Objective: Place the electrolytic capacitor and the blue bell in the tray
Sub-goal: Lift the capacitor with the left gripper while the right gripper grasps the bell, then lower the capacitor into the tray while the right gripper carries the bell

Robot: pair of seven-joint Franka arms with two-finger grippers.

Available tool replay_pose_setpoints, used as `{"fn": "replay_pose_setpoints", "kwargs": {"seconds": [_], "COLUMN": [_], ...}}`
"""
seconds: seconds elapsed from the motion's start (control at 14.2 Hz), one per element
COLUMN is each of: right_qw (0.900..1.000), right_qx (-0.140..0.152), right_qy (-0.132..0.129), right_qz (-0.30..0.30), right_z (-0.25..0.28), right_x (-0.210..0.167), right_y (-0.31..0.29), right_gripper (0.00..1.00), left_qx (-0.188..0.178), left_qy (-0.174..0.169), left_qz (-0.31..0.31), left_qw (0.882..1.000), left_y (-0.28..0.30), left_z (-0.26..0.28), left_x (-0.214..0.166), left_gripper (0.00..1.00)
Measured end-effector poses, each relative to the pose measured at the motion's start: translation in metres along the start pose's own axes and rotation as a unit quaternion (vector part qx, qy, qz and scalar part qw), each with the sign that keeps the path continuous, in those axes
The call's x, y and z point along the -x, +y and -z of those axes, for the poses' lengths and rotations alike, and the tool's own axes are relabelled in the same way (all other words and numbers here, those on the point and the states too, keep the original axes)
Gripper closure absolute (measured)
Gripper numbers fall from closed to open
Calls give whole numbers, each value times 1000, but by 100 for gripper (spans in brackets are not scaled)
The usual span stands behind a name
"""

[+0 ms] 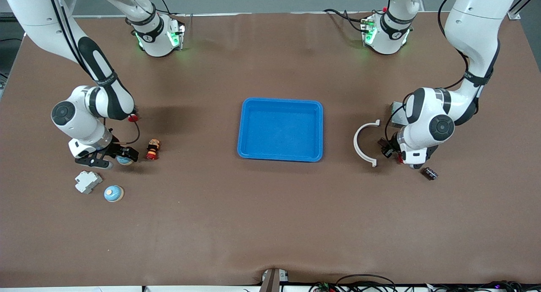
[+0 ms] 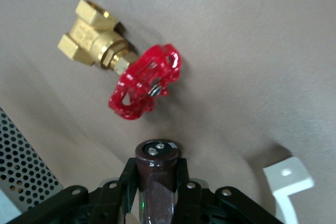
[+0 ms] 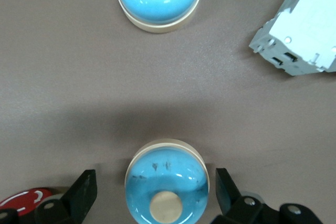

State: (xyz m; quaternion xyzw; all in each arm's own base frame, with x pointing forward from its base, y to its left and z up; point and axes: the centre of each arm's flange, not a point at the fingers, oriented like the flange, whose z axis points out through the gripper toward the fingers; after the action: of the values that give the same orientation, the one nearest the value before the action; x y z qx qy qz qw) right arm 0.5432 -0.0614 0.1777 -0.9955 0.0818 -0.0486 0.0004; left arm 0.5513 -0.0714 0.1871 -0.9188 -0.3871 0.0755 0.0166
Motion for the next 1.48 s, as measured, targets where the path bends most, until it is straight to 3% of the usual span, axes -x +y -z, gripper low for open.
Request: {"fn": "replay_pose_setpoints", "kwargs": {"seconds": [0.28, 0.42, 0.63, 0.92, 1.06, 1.27, 1.48], "right_qw": [1000, 1000, 1000, 1000, 999, 997, 995], "right_qx": [0, 1, 1, -1, -1, -1, 1], "right_qy": [-3, -5, -5, -9, -33, -75, -77], "right_qz": [0, 0, -1, 1, -3, -32, -66], "right_z": [-5, -7, -8, -4, 9, 61, 117], "right_x": [1, 2, 1, -3, -9, -21, -17], "right_y": [1, 1, 1, -2, -6, -31, -81], "right_gripper": [0, 6, 32, 32, 32, 32, 32], "left_qx": [15, 18, 17, 23, 24, 17, 4], "left_qy": [20, 27, 31, 25, 20, 17, 7], "left_qz": [-10, -17, -31, 15, 22, 19, 28], "left_qw": [1000, 999, 999, 999, 999, 1000, 1000], "left_y": [5, 7, 14, 53, 72, 92, 108], "left_z": [44, 70, 98, 110, 107, 95, 72], "left_x": [1, 10, 33, 111, 157, 226, 278], "left_gripper": [67, 67, 67, 67, 67, 67, 67]}}
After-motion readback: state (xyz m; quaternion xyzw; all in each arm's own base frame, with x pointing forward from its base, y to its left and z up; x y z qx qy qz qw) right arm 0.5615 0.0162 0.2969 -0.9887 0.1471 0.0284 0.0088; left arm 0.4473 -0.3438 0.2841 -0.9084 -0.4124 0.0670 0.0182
